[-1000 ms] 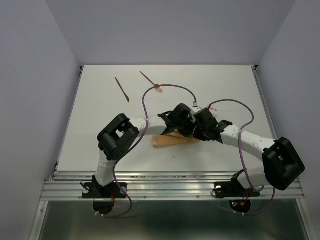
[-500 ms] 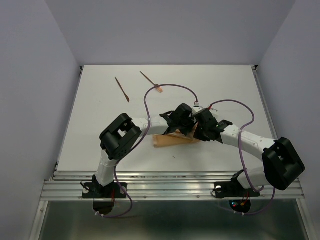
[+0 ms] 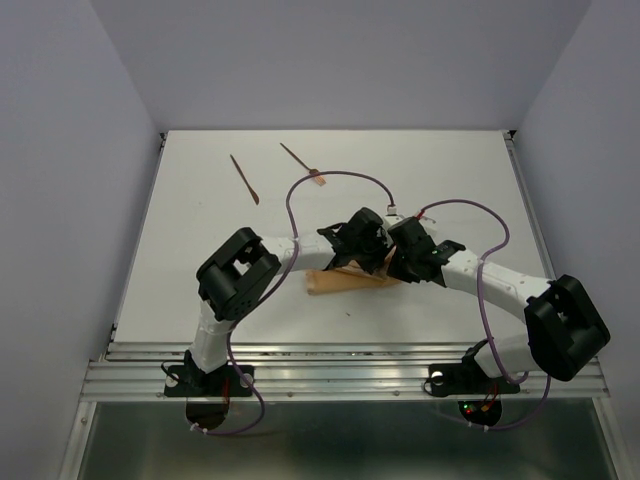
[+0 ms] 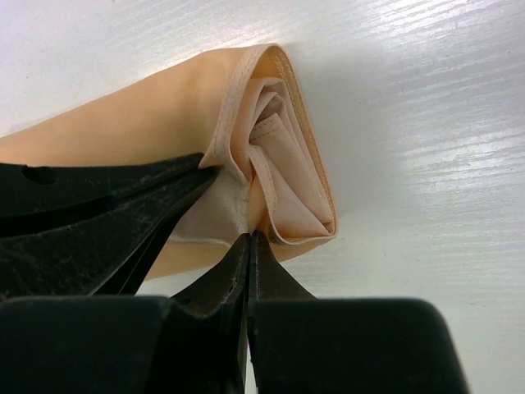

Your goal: Fold the napkin into a case and place the utensils inside

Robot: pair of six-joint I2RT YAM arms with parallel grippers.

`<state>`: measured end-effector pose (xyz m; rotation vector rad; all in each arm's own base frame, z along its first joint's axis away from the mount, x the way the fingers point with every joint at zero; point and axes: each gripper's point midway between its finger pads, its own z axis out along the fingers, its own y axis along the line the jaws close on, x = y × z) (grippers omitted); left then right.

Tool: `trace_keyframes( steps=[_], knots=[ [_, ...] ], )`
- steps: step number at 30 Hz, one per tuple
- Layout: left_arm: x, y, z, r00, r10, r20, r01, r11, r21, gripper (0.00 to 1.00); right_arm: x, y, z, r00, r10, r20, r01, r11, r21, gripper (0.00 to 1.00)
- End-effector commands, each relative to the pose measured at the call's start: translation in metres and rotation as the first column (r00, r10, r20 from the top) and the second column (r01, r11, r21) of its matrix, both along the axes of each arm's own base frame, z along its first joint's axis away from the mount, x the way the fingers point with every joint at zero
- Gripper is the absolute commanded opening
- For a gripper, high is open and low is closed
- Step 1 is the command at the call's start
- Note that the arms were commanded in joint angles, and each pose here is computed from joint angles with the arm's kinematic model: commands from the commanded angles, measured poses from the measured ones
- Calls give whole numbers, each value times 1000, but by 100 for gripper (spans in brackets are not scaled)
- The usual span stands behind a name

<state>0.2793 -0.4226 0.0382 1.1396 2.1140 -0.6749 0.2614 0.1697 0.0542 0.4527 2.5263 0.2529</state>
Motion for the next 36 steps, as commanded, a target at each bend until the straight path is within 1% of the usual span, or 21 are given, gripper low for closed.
trace_keyframes(
  steps=[1,13,16,27,32,36],
  knots=[
    [-15,-2,27,999,-37,-23,36,997,-69,0,10,-3,13,997,-50,60,49,999,20,1],
    [-26,4,28,997,-56,-57,50,993,-106,0,11,-6,14,996,-68,63,66,998,24,1],
    [-28,4,28,995,-46,-83,36,993,-115,0,11,-7,14,995,-74,66,72,997,25,1],
    [-40,1,15,985,-93,-142,76,990,-120,0,11,-4,20,995,-60,76,57,998,41,1],
    [-42,3,8,983,-105,-153,90,991,-98,0,11,-3,20,996,-54,74,51,998,43,1],
    [-48,1,15,977,-133,-166,113,986,-122,0,10,-4,18,996,-57,69,54,998,38,1]
  ],
)
